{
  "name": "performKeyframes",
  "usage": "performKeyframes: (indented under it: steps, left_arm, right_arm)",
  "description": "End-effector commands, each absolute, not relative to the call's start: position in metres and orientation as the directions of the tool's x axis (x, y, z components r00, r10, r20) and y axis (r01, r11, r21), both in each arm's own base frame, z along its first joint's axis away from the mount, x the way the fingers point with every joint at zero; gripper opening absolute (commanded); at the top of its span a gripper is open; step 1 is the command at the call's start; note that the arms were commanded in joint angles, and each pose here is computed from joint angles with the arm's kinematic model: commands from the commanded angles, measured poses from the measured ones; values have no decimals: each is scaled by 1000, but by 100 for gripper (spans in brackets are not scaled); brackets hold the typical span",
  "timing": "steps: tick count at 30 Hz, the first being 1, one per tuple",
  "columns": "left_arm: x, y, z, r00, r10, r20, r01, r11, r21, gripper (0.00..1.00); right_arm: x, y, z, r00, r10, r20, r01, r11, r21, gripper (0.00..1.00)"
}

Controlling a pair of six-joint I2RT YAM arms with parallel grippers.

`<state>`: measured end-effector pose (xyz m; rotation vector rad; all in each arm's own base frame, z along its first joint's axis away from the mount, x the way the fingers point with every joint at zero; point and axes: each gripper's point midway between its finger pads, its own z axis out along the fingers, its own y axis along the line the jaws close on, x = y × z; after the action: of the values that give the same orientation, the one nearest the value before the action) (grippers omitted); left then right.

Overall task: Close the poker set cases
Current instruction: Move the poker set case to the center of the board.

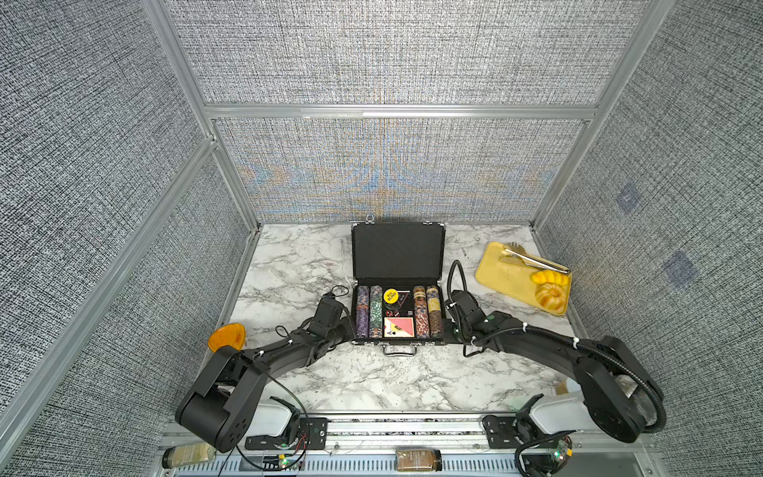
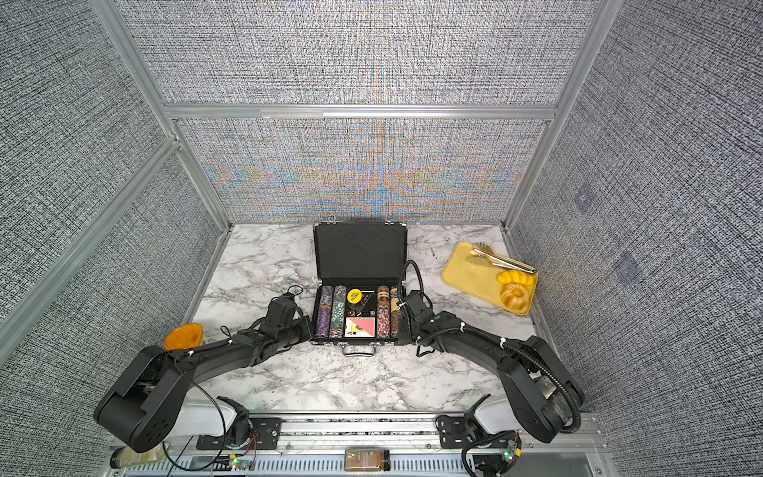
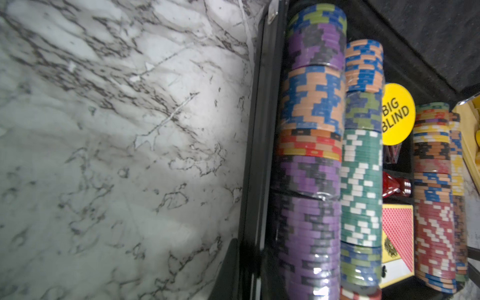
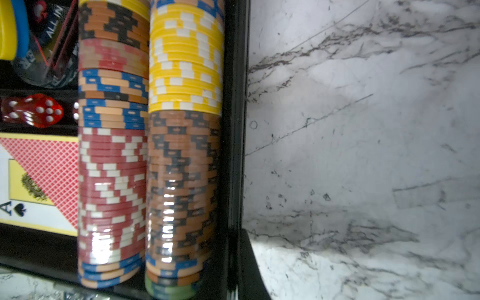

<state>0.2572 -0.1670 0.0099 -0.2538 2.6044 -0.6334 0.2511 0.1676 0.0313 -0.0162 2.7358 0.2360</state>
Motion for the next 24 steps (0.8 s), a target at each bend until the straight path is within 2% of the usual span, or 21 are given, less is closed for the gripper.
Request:
performKeyframes:
  steps: [1,12,24]
  left_arm:
    - [105,-118,-44,-926,-303,224,-345,921,-180,0]
    - [128,-118,-28,-942,-300,151,-322,934,-155,0]
    - [141,-120,-22,-949,-289,123,-305,941,-148,0]
  right_arm:
    - [141,110,-2,-997,-14,72,-17,999,-42,0]
    - [167,115,17,-1000,-25,4,-26,997,-69,0]
    - [184,120,30,-999,-28,-36,-26,998,-57,7]
